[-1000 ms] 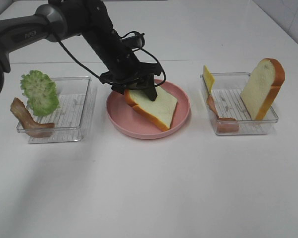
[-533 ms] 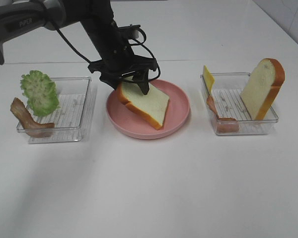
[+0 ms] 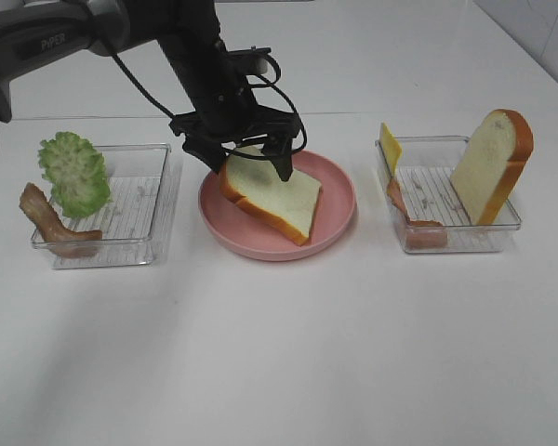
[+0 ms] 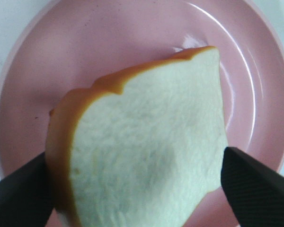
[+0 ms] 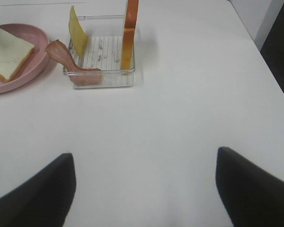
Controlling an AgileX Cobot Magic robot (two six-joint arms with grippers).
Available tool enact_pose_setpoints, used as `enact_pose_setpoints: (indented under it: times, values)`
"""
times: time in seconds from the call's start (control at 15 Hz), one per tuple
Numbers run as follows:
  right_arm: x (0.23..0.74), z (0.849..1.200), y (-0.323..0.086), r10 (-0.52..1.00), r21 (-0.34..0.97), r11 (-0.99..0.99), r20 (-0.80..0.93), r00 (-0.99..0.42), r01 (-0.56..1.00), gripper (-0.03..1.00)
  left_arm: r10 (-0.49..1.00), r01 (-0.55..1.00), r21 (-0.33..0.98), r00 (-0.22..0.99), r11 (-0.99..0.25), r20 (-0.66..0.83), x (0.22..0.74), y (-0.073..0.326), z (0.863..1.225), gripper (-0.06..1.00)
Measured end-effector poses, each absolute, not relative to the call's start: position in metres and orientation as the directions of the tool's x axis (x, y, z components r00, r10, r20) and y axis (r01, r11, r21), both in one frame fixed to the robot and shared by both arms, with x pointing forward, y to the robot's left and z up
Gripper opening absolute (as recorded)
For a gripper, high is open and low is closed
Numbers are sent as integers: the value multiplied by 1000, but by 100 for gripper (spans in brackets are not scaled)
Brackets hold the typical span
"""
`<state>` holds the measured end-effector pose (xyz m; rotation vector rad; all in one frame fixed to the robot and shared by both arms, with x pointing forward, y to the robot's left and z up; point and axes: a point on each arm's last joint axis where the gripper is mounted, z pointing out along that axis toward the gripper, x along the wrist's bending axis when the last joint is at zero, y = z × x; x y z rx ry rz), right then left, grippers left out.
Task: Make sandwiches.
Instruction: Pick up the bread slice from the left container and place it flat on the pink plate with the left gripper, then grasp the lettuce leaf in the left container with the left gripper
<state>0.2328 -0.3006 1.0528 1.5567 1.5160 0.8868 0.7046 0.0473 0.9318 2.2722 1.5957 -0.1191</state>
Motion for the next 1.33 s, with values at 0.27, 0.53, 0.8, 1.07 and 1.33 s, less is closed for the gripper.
enact_pose_setpoints:
  times: [0.27,0.53,0.8,1.07,1.33]
  values:
    - [233,1053,-301,998,888,9,-35,48,459,78,893,911,248,385,-328,-234,702,42,931,86]
    - [233,1053,-301,998,888,9,-35,48,459,78,896,876,270,436,-401,-83,698,47,952,86]
    - [233,1053,-301,998,888,9,-35,48,459,78,890,839,350,455,-416,-33,698,45,985,86]
    - [233,1053,-301,998,888,9,-35,48,459,78,902,802,451,431,-391,16,699,51,1026,86]
    - [233,1053,-301,998,888,9,-35,48,459,78,953,831,496,303,-252,-23,713,96,1053,85]
